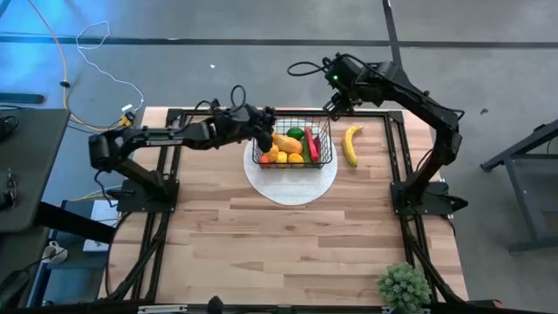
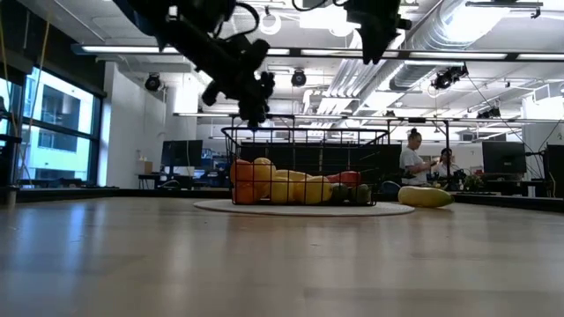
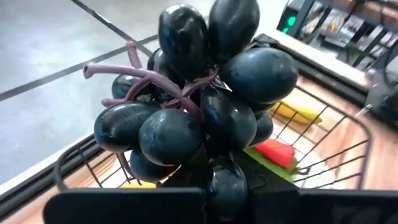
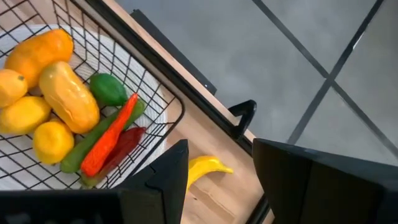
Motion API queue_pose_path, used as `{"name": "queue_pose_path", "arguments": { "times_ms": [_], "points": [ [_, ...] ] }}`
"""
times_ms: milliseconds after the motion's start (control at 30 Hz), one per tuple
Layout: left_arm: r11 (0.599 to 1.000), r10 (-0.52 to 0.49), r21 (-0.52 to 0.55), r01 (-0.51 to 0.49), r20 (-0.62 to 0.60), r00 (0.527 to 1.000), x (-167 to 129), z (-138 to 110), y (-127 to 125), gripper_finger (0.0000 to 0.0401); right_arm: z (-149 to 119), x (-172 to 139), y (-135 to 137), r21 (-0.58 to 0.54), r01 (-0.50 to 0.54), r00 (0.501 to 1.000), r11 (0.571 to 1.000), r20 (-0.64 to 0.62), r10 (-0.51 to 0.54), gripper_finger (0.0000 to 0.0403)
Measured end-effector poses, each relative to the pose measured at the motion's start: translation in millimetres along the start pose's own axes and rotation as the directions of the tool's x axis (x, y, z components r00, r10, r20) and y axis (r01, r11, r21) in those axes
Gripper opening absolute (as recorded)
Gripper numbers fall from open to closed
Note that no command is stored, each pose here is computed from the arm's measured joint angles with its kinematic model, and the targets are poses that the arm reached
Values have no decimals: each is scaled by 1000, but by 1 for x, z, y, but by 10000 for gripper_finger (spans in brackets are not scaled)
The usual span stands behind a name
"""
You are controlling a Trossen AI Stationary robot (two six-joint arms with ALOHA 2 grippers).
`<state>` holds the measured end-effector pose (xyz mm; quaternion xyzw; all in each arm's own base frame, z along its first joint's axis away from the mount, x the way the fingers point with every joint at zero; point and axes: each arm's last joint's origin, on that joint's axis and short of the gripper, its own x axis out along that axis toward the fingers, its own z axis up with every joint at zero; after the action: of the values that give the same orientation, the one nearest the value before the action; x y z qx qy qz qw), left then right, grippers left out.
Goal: Build produce basket
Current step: Put the violet grapes into the black wire basket
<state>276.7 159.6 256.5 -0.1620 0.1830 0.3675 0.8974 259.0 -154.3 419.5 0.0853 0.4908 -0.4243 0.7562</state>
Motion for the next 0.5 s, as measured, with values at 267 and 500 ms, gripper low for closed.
{"name": "queue_pose_path", "arguments": {
  "times_ms": [267,500],
  "points": [
    [998,-9,62,14,-86,996,32,-6,11,42,1,4,-9,26,0,1000,1000,-15,0,161],
    [997,-58,34,64,-161,985,49,-17,25,92,1,5,-11,55,3,1000,998,-22,-2,161]
  ]
}}
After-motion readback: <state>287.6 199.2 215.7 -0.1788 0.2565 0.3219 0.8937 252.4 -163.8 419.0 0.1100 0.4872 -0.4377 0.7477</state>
